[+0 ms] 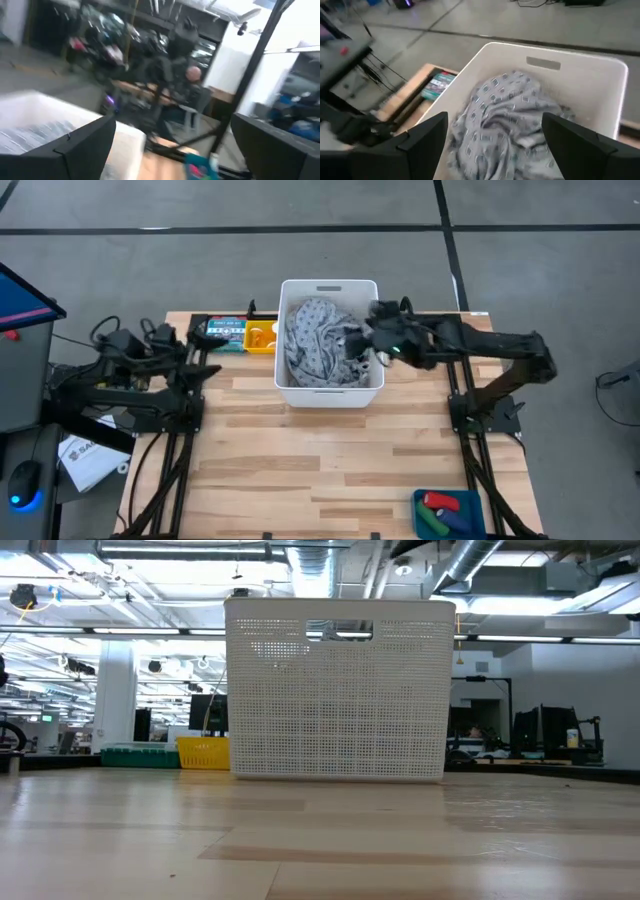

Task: Pick & place medical supplies in basket/bin
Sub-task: Return to Home Position

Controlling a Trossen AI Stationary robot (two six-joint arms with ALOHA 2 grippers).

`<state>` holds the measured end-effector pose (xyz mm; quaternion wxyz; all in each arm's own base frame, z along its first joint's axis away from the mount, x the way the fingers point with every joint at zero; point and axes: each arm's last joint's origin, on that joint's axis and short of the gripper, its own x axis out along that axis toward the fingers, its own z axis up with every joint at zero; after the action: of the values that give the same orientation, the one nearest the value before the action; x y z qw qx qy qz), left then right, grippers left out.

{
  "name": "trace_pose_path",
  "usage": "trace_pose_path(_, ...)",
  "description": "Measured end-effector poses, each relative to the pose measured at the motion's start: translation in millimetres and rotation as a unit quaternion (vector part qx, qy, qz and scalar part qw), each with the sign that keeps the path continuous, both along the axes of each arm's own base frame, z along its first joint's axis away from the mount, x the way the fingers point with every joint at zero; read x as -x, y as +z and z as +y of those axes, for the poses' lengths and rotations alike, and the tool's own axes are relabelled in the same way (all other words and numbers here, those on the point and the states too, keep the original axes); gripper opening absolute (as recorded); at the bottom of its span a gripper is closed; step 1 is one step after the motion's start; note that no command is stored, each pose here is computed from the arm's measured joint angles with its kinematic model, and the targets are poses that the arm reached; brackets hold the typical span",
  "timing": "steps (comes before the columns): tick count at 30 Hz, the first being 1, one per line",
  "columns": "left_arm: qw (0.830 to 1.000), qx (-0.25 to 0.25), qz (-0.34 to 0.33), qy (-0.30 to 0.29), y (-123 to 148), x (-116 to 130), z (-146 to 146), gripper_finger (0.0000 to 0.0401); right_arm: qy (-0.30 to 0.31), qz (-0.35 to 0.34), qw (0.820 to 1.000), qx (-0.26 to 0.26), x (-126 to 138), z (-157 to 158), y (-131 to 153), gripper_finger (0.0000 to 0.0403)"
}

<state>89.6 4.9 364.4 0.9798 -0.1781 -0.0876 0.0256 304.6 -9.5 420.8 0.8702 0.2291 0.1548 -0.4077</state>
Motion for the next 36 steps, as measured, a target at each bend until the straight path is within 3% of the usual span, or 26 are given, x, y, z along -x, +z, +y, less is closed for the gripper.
trace_pose_path(6, 0.996, -0.076, -0.017, 0.044, 0.2, 30.5, 1.2, 0.0346, -0.012, -0.059, 0.997, -0.041, 35.1, 38.5, -17.3, 0.0318)
trace_pose_path(9, 0.995, -0.079, 0.027, 0.054, -10.5, 39.6, 1.3, 0.0317, -0.027, -0.095, 0.993, -0.062, 47.8, 50.9, -23.9, 0.0318)
trace_pose_path(11, 0.994, -0.079, 0.06, 0.051, -19.0, 41.1, 1.2, 0.0296, -0.031, -0.114, 0.991, -0.063, 49.7, 57.3, -26.0, 0.0318)
trace_pose_path(21, 0.995, -0.093, 0.035, -0.029, -68.5, 46.2, -3.9, 0.0195, -0.004, -0.2, 0.976, -0.088, 40.5, 81.9, -17.8, 0.0318)
trace_pose_path(26, 0.993, -0.096, 0.032, -0.067, -101.5, 34.2, -5.4, 0.014, 0.013, -0.226, 0.969, -0.095, 42.2, 94.4, -12.8, 0.0318)
trace_pose_path(30, 0.989, -0.108, -0.012, -0.097, -122.8, 12.2, -6.1, 0.0089, 0.006, -0.242, 0.966, -0.087, 43.4, 104.1, -11.8, 0.0318)
trace_pose_path(36, 0.988, -0.111, -0.035, -0.098, -153.5, 0.9, -5.5, 0.0013, 0.018, -0.254, 0.963, -0.089, 46.2, 119.7, -11.7, 0.0318)
